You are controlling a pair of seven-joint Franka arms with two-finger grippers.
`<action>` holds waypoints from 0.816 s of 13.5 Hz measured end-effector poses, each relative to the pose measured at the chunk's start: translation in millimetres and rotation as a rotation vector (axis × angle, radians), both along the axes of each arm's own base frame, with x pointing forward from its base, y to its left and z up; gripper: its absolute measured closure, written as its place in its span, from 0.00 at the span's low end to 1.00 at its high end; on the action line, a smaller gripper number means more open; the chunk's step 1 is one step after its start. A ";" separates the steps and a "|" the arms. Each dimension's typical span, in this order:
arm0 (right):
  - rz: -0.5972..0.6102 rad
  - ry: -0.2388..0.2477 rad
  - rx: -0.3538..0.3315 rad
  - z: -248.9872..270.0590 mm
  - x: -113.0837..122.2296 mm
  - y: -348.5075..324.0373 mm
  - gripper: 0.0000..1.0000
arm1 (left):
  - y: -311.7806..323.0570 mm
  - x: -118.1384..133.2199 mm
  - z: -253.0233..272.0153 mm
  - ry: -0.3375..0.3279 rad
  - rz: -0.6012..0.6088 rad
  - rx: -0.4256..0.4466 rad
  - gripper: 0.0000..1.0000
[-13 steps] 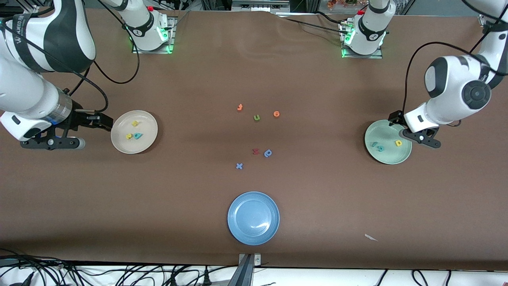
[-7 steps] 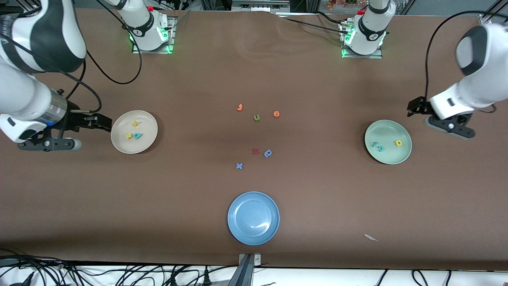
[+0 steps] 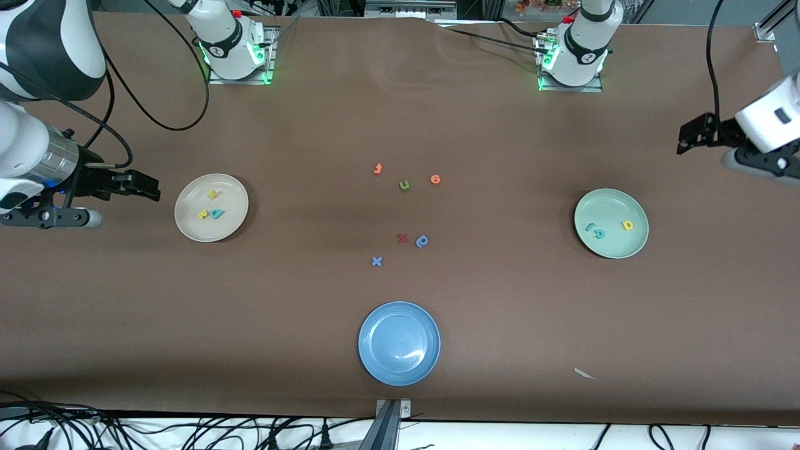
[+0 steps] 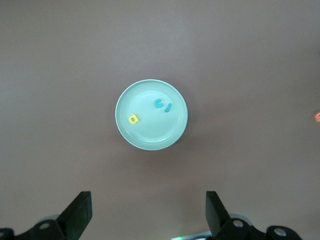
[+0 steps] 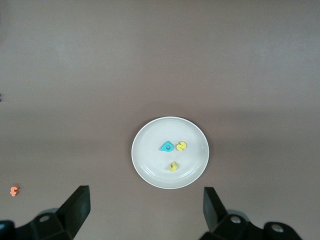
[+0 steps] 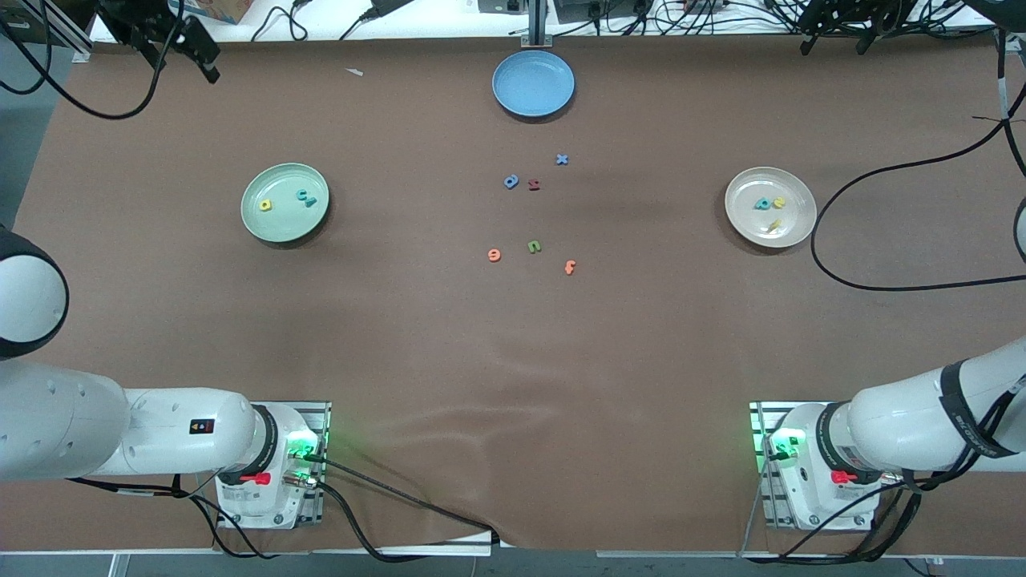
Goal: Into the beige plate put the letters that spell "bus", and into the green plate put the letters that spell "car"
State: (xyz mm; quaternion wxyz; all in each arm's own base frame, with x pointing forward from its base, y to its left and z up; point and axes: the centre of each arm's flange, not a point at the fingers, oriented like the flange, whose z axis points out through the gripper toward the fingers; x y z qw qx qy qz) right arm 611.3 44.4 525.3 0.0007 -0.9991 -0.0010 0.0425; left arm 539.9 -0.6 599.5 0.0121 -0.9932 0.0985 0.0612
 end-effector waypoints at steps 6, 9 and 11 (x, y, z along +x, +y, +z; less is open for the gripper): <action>-0.046 -0.009 -0.003 1.9 -0.7 3.1 0.00 | -3.9 -11.7 50.0 -0.027 0.163 0.018 0.00; -0.047 -0.014 -0.039 2.5 -0.5 0.7 0.00 | -7.4 -11.7 52.6 -0.027 0.260 0.019 0.00; -0.044 -0.016 -0.048 2.6 -0.5 1.0 0.00 | -11.1 -11.3 51.2 -0.019 0.267 0.021 0.00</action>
